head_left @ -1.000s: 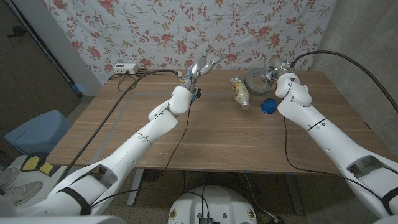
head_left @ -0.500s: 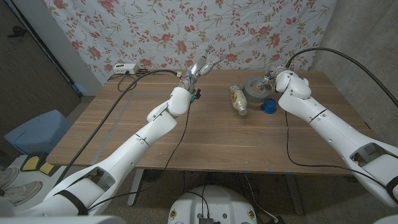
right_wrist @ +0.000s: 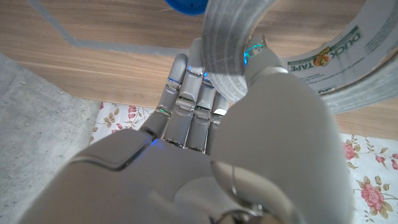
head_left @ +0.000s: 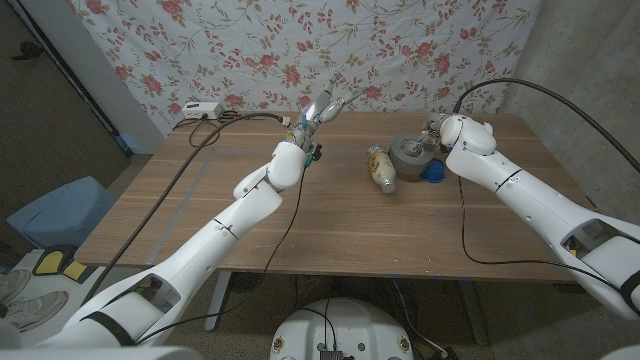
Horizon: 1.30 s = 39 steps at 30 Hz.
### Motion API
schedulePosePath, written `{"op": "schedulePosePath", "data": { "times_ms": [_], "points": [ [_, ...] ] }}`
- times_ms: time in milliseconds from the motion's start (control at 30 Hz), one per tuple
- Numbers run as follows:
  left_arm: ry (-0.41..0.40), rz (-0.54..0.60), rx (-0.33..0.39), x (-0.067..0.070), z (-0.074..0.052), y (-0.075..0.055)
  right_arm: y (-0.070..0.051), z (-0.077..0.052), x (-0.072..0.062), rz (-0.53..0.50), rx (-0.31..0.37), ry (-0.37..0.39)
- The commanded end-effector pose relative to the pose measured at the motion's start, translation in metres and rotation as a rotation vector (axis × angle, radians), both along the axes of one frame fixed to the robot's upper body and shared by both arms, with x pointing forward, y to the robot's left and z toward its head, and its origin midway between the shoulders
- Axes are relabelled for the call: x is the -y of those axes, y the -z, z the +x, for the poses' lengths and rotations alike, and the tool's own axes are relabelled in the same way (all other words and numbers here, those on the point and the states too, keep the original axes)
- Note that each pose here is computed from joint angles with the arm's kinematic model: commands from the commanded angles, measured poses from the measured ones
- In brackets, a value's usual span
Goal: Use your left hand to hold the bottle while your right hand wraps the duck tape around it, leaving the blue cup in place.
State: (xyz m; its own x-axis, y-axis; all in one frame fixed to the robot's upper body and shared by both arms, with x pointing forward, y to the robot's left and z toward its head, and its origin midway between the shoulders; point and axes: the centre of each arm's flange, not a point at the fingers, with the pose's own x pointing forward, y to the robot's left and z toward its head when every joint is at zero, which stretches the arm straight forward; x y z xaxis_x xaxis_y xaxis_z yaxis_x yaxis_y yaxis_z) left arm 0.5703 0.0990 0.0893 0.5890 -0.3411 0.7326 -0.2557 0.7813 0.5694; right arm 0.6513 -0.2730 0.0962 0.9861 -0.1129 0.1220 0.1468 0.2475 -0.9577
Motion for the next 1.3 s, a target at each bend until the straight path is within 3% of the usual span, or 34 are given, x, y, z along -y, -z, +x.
{"op": "schedulePosePath", "data": {
  "times_ms": [33, 467, 667, 1300],
  "points": [
    [0.007, 0.000, 0.014, -0.001, -0.007, 0.002, 0.007, 0.005, -0.001, -0.030, -0.073, 0.027],
    [0.032, -0.002, 0.020, -0.002, -0.008, 0.003, 0.006, 0.000, -0.002, -0.041, -0.103, 0.047],
    [0.034, -0.001, 0.020, -0.003, -0.008, 0.003, 0.004, -0.006, 0.000, -0.014, -0.059, 0.020],
    [0.029, 0.001, -0.006, -0.011, -0.007, 0.006, 0.007, -0.034, 0.009, 0.217, 0.331, -0.198]
  ]
}}
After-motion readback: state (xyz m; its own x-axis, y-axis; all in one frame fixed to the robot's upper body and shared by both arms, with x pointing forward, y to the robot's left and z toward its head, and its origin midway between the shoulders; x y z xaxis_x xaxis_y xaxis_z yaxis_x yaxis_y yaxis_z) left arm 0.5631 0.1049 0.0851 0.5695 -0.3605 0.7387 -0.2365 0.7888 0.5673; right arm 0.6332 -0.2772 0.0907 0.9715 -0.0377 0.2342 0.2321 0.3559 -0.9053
